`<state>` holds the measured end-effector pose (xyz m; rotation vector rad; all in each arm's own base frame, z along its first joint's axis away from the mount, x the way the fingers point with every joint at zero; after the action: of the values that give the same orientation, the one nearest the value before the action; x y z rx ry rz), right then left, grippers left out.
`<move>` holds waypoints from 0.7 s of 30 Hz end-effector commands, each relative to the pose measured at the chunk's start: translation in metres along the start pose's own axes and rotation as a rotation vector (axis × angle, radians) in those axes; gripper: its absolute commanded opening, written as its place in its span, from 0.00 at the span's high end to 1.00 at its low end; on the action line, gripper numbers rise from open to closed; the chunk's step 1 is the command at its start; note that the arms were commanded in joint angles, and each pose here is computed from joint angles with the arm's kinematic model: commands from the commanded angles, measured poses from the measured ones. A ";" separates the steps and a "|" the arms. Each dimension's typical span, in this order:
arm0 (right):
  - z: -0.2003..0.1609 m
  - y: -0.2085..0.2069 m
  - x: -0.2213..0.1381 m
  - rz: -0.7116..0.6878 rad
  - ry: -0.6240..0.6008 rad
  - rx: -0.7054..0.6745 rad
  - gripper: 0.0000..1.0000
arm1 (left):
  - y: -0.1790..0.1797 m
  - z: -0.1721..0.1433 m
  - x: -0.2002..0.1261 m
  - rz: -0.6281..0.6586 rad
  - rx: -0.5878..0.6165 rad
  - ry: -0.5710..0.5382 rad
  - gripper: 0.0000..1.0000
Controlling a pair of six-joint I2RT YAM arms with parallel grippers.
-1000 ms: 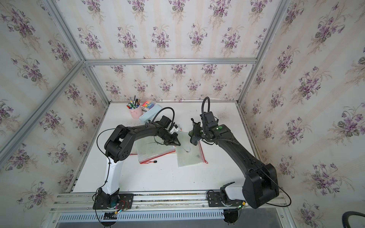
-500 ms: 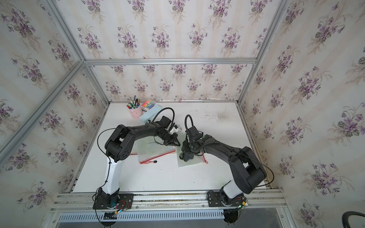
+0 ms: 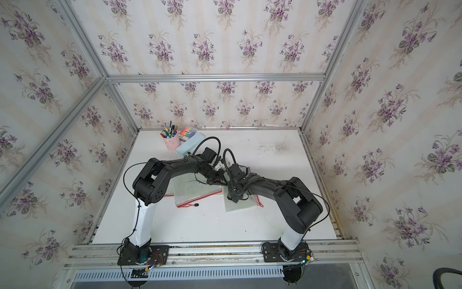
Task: Wipe the document bag
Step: Wipe the dirt from the document bag.
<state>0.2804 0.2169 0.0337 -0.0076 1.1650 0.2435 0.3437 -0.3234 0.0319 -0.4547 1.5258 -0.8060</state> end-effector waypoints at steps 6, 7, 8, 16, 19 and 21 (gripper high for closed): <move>-0.058 -0.078 0.005 -0.370 0.207 -0.005 0.89 | 0.003 -0.005 0.000 0.001 0.004 0.022 1.00; -0.054 -0.076 0.003 -0.353 0.193 0.005 0.90 | 0.003 -0.005 0.000 0.002 0.004 0.022 1.00; -0.050 -0.069 0.000 -0.308 0.170 0.023 0.90 | 0.003 -0.005 0.000 0.001 0.006 0.024 1.00; -0.020 0.033 -0.025 0.097 0.057 -0.014 0.93 | 0.002 -0.006 0.001 -0.010 0.003 0.031 1.00; -0.037 0.018 -0.007 -0.003 0.127 -0.001 0.93 | 0.003 -0.006 0.001 -0.008 0.003 0.034 1.00; -0.052 0.002 0.002 -0.081 0.172 0.012 0.93 | 0.003 -0.006 0.001 -0.008 0.004 0.035 1.00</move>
<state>0.2495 0.2368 0.0340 -0.0049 1.2427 0.2793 0.3401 -0.3217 0.0302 -0.4550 1.5462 -0.8133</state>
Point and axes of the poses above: each gripper's point midway between its finger pads, its own x axis out along the fingers, its own y axis along the line the jaws close on, z = x × y, the point moved 2 cm from there along -x, back along the fingers, and after that the axes turned 1 degree about x, right-handed, at the moved point
